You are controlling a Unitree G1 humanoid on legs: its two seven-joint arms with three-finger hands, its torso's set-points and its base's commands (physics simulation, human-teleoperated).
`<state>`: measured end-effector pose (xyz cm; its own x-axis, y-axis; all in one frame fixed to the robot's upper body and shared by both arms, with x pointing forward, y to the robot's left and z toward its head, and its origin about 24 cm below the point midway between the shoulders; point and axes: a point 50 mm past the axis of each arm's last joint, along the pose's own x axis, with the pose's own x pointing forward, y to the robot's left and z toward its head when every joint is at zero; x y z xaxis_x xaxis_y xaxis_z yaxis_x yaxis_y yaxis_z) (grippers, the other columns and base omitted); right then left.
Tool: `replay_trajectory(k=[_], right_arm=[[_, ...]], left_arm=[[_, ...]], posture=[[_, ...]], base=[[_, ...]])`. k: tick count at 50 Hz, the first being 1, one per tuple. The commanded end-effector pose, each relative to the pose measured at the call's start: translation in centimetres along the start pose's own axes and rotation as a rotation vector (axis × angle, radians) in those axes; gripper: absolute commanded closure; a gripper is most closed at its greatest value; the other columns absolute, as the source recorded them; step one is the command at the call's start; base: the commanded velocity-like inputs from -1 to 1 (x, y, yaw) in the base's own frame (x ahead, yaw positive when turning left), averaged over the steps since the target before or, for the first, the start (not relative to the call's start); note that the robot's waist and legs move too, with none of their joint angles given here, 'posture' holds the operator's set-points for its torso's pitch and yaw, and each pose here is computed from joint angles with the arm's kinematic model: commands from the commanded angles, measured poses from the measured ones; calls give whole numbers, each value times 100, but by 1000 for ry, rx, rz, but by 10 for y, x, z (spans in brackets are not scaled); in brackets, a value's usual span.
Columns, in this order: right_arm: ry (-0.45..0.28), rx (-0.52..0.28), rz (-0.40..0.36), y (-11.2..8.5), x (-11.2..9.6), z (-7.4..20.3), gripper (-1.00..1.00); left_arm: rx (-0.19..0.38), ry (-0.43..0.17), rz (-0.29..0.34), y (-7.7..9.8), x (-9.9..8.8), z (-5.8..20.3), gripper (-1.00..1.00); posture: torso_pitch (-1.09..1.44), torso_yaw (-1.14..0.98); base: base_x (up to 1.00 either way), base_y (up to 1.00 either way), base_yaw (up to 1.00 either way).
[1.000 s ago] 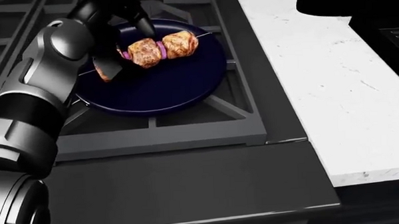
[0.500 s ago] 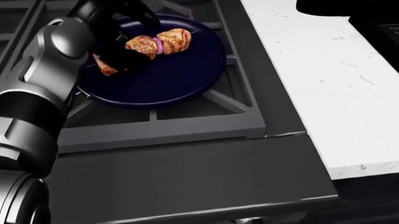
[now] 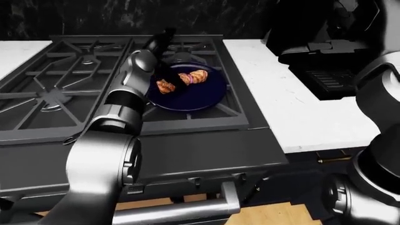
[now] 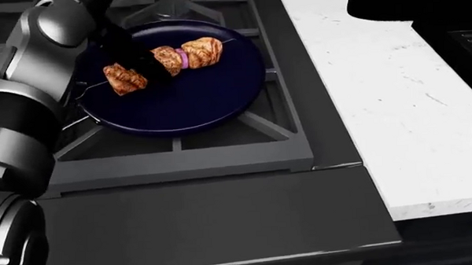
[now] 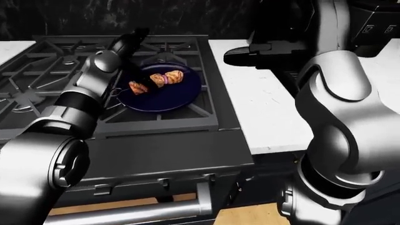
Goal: Pick the skewer from the plate and place it in the pan.
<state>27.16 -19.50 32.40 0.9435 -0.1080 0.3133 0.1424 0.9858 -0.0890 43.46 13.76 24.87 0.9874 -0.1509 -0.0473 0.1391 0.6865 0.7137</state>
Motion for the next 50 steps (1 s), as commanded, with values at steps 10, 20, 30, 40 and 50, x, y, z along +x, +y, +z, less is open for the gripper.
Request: replay_trajectory(k=[10, 20, 30, 40, 50], right_arm=[[-74, 0, -17, -2, -2, 14, -100], [-69, -18, -10, 2, -3, 14, -100], [-82, -15, 11, 8, -6, 18, -100], [-93, -20, 27, 12, -7, 21, -100], [-132, -47, 31, 15, -9, 27, -100]], left_arm=[[-53, -159, 97, 40, -15, 46, -100], [-200, -225, 170, 55, -54, 52, -100], [-333, -271, 269, 57, -91, 50, -100], [-436, -326, 394, 57, -122, 42, -100], [-490, -372, 483, 57, -133, 35, -100]], posture=[[0, 0], [0, 0], [0, 0], [0, 0], [0, 0]], base=[[0, 0, 0], [0, 0, 0], [0, 0, 0], [0, 0, 0], [0, 0, 0]])
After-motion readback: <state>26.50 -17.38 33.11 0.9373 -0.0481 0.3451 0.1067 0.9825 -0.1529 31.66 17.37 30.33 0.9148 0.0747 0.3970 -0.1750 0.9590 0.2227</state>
